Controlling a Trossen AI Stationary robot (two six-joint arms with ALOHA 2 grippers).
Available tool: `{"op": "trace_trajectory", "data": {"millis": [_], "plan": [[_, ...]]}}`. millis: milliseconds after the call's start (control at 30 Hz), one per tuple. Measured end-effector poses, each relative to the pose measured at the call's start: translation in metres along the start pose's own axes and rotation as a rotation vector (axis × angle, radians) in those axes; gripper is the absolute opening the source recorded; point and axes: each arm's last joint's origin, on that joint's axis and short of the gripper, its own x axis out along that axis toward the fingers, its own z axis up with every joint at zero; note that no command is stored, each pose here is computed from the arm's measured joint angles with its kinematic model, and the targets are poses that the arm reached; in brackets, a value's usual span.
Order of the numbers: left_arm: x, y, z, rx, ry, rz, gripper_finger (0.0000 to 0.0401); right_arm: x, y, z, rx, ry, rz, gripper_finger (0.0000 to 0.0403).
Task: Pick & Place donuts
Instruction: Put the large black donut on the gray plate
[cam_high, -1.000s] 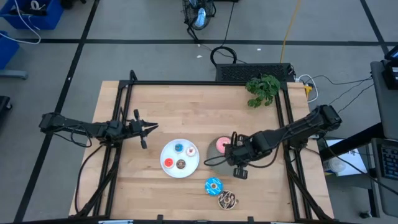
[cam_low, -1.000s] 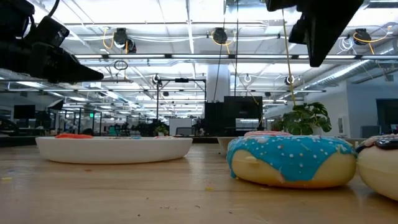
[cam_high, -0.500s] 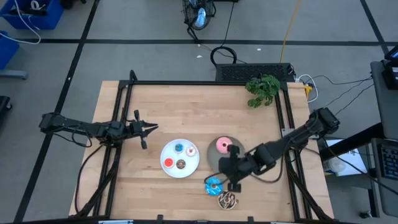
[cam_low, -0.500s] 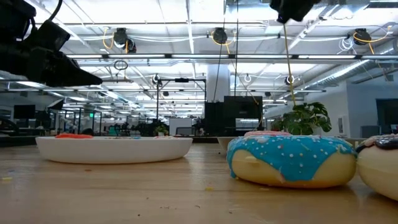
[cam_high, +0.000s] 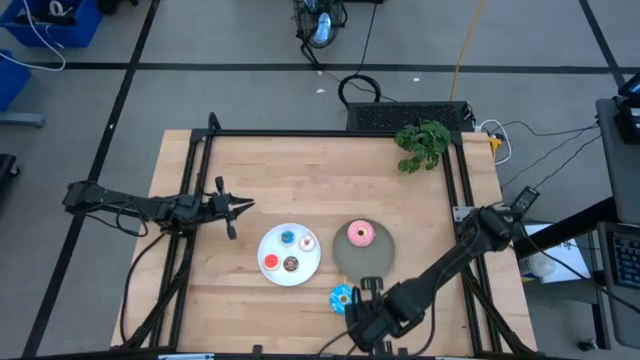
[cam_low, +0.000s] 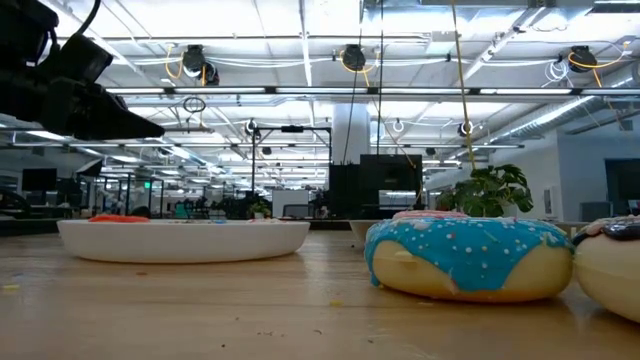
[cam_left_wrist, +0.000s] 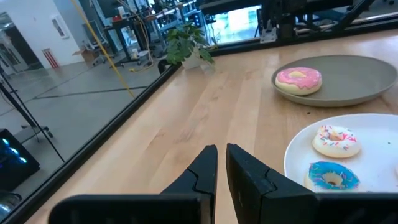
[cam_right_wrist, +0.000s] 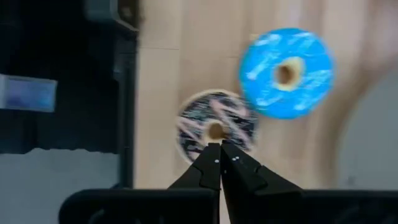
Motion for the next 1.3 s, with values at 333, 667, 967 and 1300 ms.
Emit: {"op": "trace_trajectory", "data": {"millis": [333,667,967,1300], "plan": [[0.000,0.000,-0.001,-0.002,0.012,-0.002,0.0042,0.019,0.013,-0.003,0.056,0.015,0.045,0.0000],[0.000,0.000,-0.001,0.003,0.015,-0.002,0.0042,0.022,0.008,0.001,0.073,-0.004,0.066,0.0000],[0.000,0.000,-0.001,0.016,0.016,-0.002,0.0042,0.022,0.009,0.001,-0.027,-0.012,0.061,0.0009],[0.000,0.000,-0.002,0.042,0.017,-0.002,0.0042,0.030,0.007,-0.002,-0.013,-0.034,0.021,0.0120]]}}
